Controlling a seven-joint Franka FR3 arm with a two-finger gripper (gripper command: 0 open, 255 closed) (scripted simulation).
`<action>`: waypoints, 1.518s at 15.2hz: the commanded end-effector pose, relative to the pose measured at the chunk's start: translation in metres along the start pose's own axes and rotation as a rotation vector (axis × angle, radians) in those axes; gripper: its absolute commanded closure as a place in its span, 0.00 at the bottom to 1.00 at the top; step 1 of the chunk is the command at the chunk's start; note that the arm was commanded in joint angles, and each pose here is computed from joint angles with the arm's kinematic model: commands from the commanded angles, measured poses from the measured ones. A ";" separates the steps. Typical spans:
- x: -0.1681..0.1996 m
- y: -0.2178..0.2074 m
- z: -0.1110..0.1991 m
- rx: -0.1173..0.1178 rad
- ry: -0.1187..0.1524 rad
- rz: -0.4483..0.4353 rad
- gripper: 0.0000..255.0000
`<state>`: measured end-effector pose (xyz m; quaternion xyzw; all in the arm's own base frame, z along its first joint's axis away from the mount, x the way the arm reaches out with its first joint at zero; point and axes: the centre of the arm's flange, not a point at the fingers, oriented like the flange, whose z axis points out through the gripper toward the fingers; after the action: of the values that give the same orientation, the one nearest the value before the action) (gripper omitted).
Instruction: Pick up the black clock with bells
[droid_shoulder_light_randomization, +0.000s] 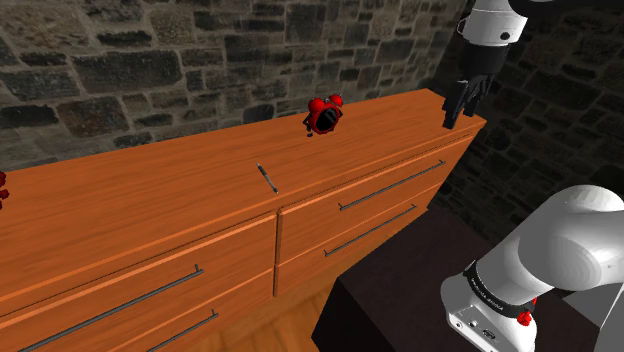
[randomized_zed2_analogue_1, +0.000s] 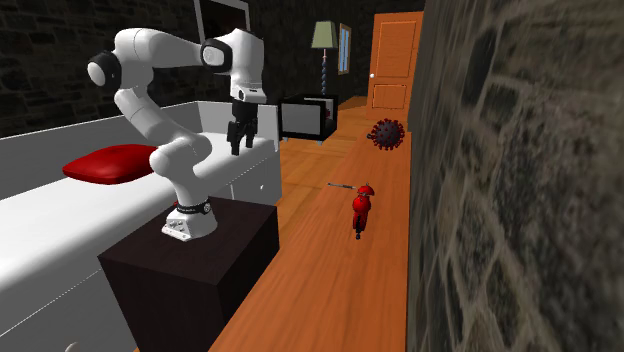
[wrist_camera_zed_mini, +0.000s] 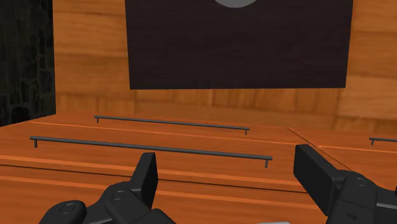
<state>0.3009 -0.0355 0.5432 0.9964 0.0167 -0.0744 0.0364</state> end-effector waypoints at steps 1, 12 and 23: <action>0.000 0.000 0.000 0.000 0.000 0.000 0.00; 0.138 -0.017 0.014 0.047 0.023 0.220 0.00; 0.277 -0.005 0.025 0.094 0.045 0.440 0.00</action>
<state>0.5564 -0.0217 0.4803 0.9802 -0.1928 -0.0450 0.0063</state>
